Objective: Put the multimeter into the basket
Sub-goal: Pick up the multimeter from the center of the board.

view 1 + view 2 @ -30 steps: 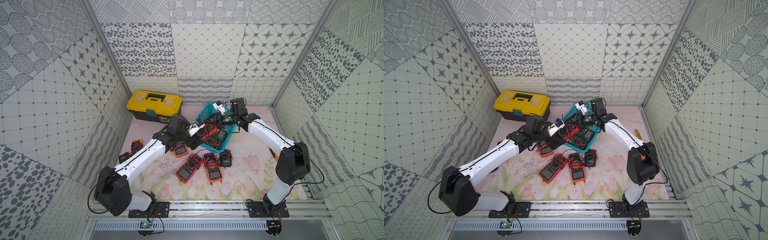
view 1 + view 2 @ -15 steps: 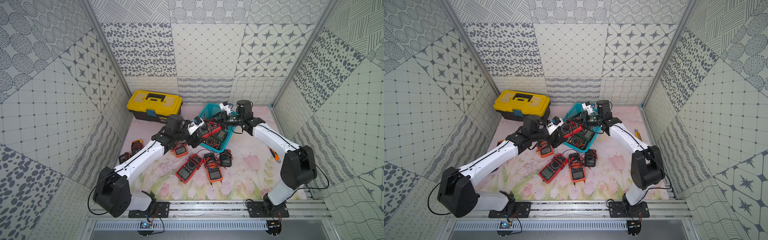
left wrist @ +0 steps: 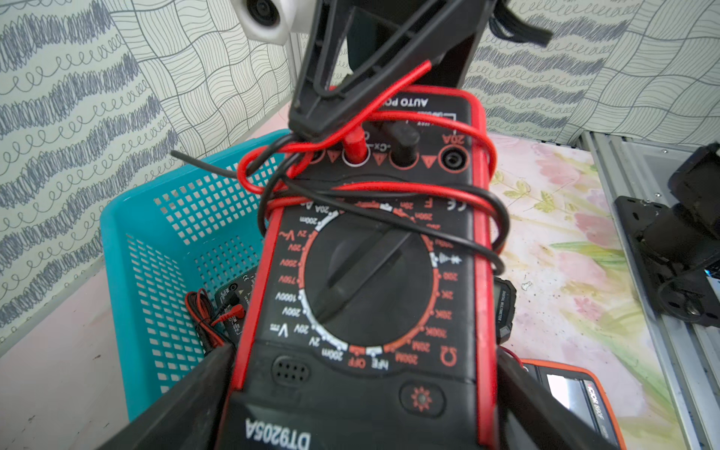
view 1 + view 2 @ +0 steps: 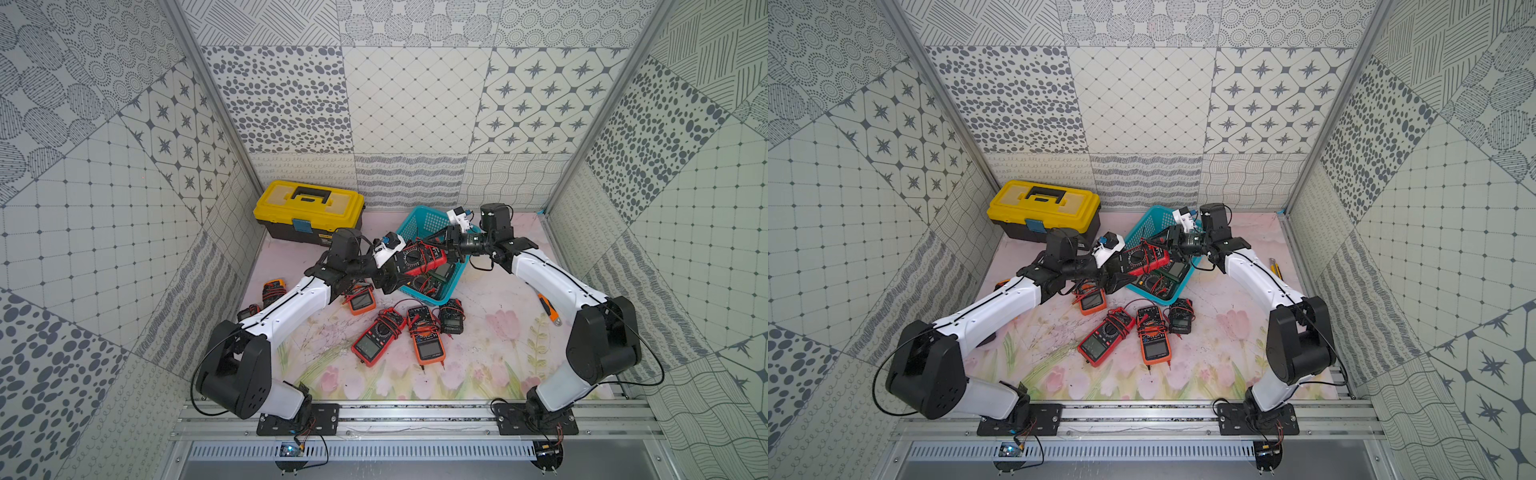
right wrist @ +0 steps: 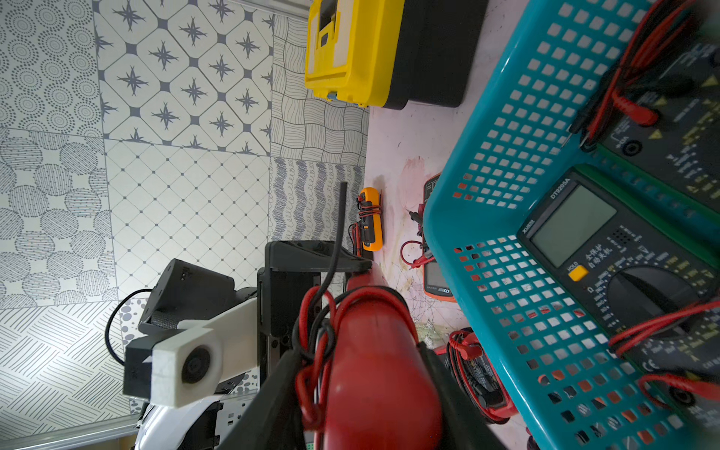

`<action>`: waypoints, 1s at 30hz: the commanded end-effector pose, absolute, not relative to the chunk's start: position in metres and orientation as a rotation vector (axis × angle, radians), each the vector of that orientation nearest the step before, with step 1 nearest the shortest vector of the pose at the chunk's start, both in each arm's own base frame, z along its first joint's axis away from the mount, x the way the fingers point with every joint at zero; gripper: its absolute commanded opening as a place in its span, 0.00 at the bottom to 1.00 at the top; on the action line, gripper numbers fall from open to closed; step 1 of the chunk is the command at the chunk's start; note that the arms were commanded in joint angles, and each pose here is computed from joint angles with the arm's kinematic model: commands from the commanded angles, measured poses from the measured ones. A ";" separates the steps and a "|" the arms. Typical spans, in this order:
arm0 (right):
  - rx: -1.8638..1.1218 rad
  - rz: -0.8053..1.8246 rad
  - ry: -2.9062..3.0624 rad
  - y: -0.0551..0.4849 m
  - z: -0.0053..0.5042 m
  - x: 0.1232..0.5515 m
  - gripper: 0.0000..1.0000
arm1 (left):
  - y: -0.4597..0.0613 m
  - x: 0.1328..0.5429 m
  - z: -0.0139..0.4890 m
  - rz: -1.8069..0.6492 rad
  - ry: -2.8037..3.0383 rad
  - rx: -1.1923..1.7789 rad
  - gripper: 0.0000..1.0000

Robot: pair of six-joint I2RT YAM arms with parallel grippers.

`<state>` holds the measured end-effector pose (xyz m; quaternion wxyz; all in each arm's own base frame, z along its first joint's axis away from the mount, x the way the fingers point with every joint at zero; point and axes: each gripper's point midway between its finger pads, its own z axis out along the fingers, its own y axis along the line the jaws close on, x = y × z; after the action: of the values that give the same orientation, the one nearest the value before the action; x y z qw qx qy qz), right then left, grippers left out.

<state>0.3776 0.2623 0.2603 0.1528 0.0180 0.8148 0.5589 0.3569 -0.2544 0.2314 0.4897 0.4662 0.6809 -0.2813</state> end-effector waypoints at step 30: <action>0.267 1.247 2.153 0.169 0.266 0.435 0.00 | -0.185 0.426 0.190 -0.458 1.950 0.640 0.99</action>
<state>0.4276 0.1725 0.2313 0.2512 0.1144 0.8401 0.4670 0.4085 -0.2016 0.1794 0.4694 0.3301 0.7898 -0.2166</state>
